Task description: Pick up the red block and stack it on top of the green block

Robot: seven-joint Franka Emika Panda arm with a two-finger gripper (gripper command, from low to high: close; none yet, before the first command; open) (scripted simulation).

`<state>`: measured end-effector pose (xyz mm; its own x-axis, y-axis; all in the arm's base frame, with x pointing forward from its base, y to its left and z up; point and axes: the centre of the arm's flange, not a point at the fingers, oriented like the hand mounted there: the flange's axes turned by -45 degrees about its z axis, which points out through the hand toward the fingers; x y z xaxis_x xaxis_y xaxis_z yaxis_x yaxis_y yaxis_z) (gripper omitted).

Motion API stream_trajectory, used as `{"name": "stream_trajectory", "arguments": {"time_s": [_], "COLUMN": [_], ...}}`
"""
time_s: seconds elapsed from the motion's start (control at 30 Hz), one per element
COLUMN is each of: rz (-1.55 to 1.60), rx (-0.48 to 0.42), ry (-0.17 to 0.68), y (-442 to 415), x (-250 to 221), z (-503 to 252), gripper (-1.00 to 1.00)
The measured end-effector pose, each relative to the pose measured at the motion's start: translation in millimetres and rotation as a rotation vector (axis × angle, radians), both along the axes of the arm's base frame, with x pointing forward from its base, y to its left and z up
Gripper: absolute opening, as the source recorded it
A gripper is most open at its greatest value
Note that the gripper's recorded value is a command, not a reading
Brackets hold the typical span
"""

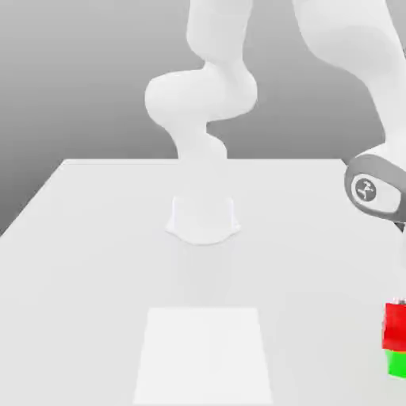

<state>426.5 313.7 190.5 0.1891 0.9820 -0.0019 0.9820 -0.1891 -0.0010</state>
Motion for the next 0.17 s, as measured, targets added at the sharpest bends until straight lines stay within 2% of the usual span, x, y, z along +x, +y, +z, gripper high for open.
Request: {"name": "stream_trajectory", "arguments": {"time_s": [0.07, 0.17], "rz": [0.019, 0.025], "rx": [0.001, 0.002], "ry": [-0.001, -0.002], "y": [8, 11], "x": [-3, -3], "z": [-2, 35], "gripper": [1.0, 1.0]}}
